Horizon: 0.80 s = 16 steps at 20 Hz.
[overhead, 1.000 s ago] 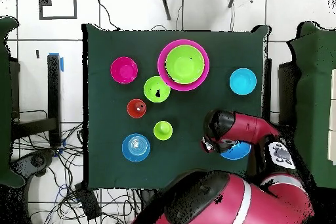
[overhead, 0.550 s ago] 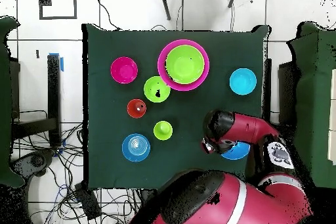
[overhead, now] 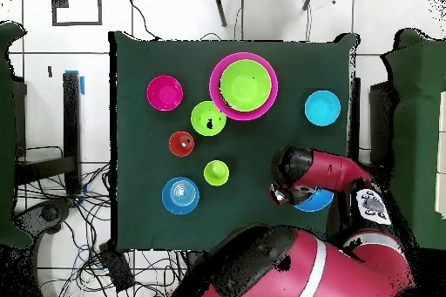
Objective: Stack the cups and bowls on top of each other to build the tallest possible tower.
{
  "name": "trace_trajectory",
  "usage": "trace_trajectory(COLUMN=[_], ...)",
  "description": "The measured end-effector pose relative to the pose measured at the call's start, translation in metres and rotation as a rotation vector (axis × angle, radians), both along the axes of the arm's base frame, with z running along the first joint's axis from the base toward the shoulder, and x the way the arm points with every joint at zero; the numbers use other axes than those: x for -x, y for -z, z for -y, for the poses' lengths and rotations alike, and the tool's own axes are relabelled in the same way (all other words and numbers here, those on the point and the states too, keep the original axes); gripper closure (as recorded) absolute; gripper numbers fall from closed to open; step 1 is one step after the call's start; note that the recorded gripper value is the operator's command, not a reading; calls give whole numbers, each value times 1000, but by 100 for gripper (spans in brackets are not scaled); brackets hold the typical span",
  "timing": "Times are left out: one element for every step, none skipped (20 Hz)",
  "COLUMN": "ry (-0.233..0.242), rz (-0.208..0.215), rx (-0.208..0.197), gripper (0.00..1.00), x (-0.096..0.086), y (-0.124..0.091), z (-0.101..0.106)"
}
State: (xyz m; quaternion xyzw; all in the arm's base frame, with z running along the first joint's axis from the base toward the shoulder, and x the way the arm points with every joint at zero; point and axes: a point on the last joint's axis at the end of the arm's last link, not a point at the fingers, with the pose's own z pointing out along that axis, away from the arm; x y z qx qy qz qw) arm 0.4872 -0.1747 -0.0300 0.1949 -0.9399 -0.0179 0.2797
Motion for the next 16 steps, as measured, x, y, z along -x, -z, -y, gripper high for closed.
trace_trajectory(ry=[0,0,0,-1,-3,-4,-4,-7,-9,-11,-13,-15,-16,-20,-21,-22], rz=[1,2,3,9,16,19,23,33,44,53,61,71,77,92,95,97], rx=[1,2,2,4,6,7,8,12,15,18,21,24,26,30,31,32], gripper=[0,0,0,0,0,0,0,0,0,0,0,0,0,0,0,0], x=[0,-1,-1,-2,-4,-5,-5,-7,-9,-10,-11,-13,-14,-16,-16,-16], y=[0,0,0,0,0,0,0,1,1,2,2,3,4,6,7,8], z=[0,1,1,2,2,3,3,4,5,6,7,8,8,10,10,10])
